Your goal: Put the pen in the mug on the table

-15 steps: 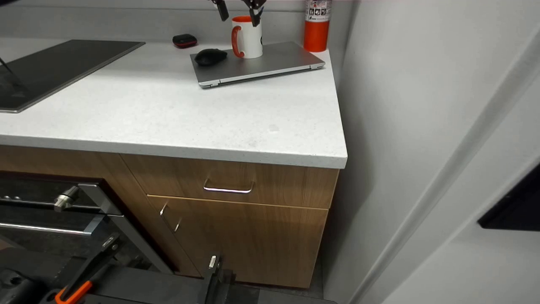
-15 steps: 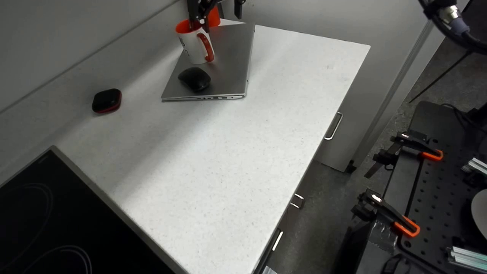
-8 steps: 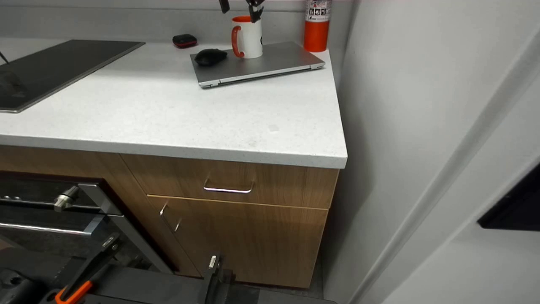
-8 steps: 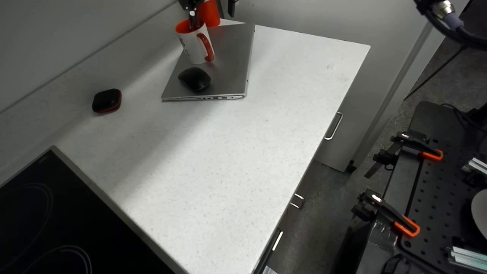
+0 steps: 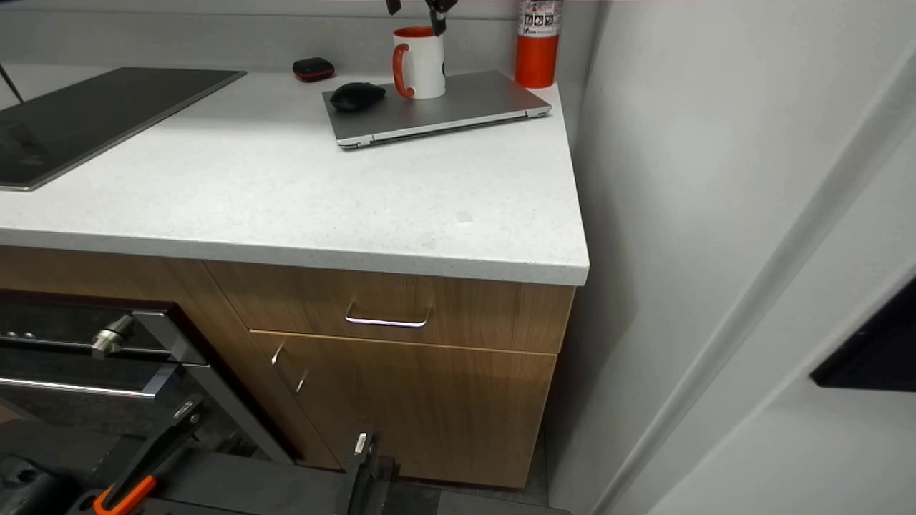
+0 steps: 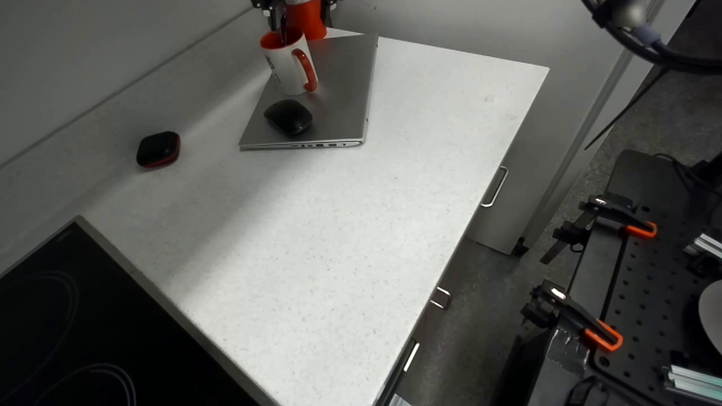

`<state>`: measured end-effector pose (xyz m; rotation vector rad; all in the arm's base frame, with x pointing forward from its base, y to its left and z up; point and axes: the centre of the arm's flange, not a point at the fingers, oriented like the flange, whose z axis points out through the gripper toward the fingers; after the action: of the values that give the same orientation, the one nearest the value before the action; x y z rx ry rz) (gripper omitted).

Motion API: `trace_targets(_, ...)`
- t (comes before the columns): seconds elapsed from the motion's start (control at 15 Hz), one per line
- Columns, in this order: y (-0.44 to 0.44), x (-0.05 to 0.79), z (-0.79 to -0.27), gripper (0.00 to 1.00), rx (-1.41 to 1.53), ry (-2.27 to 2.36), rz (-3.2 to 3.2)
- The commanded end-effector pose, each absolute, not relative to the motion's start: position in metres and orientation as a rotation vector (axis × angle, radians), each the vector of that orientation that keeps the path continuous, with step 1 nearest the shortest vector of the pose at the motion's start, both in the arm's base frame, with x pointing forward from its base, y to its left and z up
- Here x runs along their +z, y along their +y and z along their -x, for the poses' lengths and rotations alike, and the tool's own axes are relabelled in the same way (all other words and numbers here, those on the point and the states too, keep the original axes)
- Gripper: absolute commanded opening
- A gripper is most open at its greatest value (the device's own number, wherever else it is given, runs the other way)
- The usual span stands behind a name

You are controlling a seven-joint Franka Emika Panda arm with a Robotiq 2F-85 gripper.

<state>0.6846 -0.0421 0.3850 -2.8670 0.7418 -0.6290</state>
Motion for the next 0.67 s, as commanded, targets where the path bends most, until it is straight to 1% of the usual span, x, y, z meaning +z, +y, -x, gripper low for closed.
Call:
trace_targets(0.0,-0.05,0.38,-0.711,1.0,-0.671,0.806,2.801)
trace_targets(0.6,-0.063,0.371,-0.732,1.0,-0.724,0.865,2.742)
